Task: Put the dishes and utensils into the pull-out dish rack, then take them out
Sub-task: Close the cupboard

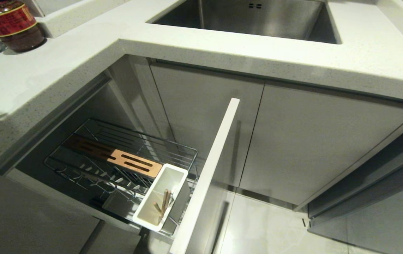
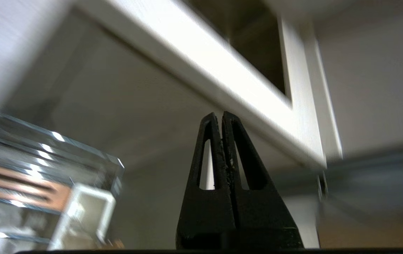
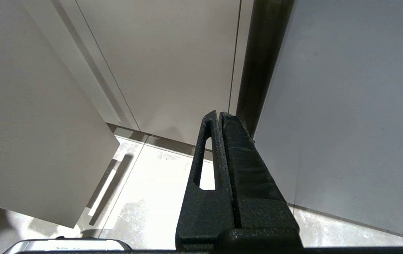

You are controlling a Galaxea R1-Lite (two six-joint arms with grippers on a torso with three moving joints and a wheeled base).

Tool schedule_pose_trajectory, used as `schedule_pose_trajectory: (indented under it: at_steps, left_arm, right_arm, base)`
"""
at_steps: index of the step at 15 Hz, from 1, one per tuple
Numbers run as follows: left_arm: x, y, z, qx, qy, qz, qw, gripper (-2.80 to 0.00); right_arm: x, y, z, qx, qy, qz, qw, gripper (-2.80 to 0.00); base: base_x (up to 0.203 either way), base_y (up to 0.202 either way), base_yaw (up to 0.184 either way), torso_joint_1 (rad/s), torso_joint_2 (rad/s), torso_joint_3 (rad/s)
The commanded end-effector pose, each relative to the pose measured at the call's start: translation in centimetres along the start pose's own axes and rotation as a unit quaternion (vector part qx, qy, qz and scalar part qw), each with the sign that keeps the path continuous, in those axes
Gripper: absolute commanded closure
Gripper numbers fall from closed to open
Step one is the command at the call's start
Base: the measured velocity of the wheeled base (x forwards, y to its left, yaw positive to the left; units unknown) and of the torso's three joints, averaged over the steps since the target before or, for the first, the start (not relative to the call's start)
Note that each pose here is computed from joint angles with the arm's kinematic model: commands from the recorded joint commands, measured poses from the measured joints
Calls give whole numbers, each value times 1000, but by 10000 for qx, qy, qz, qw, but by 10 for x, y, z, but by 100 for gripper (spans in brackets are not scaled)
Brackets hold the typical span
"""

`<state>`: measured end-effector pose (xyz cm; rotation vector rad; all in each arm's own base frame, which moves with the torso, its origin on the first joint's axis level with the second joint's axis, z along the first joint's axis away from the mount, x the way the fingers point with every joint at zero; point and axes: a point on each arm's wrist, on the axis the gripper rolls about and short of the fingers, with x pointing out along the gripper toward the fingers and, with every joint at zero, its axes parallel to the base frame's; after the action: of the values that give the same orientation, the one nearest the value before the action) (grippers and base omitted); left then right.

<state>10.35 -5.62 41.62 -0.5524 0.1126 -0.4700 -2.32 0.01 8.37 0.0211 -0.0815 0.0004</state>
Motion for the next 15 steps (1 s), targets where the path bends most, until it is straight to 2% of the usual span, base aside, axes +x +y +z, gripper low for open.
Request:
schedule_pose_trajectory:
  at_steps: [1,3,7,8,13,15]
  left_arm:
    - [40,-12,-40,66,1193,-275,9924,0]
    - [60,-15,-67,201,1958,-109,9804,0]
    - [67,-33,-104,374,2884,-350,9561,0]
    - [72,-35,-117,458,3072,-270,9502,0]
    - [85,-50,-162,694,3624,-133,9293,0]
    - [91,-54,-177,781,3667,93,9270,0]
  right_arm:
    - [1,0,-7,2,124,-1,9999,0]
    - [1,0,-7,2,124,-1,9999,0]
    - [1,0,-7,2,124,-1,9999,0]
    - [1,0,-7,2,124,-1,9999,0]
    - [1,0,-7,2,124,-1,9999,0]
    - [1,0,-7,2,124,-1,9999,0]
  base:
    - [0,0,0,0,0,0]
    - [0,0,0,0,0,0]
    - [0,0,0,0,0,0]
    - [0,0,0,0,0,0]
    - [0,0,0,0,0,0]
    - [0,0,0,0,0,0]
